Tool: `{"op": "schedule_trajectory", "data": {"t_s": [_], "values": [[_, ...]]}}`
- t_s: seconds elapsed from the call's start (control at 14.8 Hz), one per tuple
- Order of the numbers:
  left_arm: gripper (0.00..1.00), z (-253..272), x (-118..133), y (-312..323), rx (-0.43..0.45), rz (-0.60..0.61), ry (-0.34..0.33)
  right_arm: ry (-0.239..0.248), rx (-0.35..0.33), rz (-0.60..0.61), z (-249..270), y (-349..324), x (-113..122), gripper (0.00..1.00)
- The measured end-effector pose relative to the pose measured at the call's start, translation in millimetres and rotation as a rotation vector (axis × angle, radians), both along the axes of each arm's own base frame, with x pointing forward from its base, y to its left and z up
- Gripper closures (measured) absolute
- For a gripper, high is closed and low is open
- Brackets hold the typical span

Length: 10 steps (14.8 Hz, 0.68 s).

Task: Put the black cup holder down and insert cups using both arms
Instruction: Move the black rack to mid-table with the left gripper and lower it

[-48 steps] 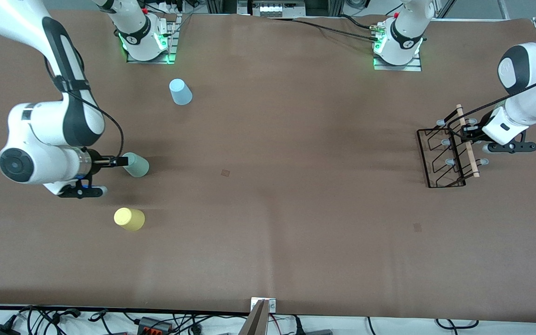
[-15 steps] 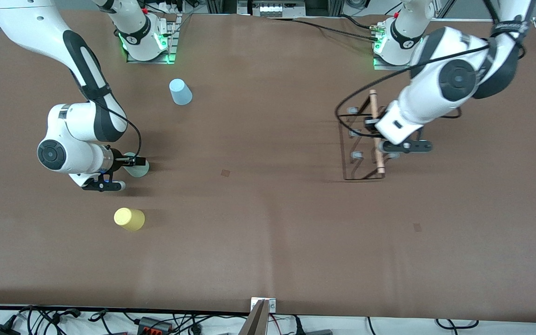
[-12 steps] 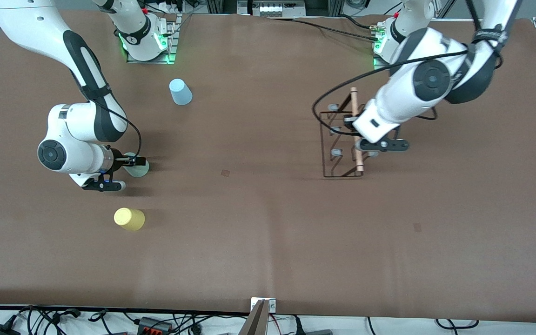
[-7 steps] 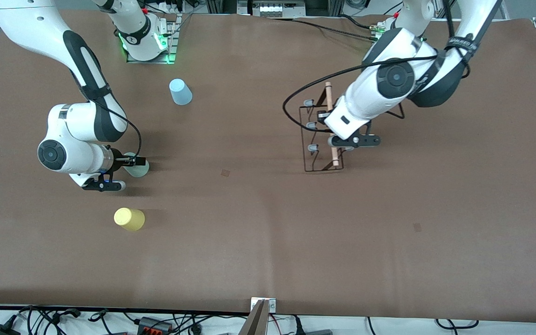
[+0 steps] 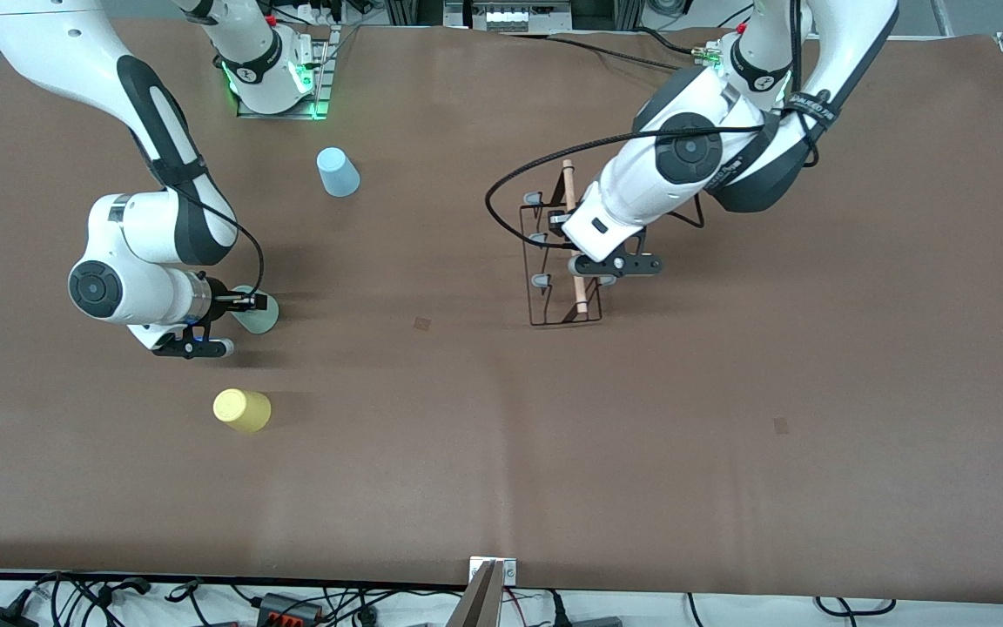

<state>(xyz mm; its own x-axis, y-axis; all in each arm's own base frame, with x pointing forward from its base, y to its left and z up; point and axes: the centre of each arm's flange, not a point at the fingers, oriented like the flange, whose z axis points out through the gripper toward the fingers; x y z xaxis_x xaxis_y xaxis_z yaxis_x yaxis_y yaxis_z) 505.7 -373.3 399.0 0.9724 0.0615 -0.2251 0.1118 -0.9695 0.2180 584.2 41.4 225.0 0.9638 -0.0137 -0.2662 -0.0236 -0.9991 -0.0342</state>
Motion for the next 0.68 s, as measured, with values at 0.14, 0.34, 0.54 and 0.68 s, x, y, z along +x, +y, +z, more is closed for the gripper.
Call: {"op": "schedule_trajectory", "data": {"t_s": [0.14,0.34,0.54,0.68], "values": [[0.84,-2,-5,-11,-0.011,-0.012,-0.005,-0.016,0.002,0.002,7,1,5,0.34],[0.84,-6,-6,-20,-0.033,-0.014,-0.016,-0.022,0.006,0.013,42,6,19,0.34],[0.84,-19,-10,-33,-0.022,-0.028,-0.029,-0.021,0.018,0.038,96,22,35,0.34],[0.84,-26,-13,-46,0.003,-0.026,-0.048,-0.020,0.032,0.067,123,39,41,0.34]]}}
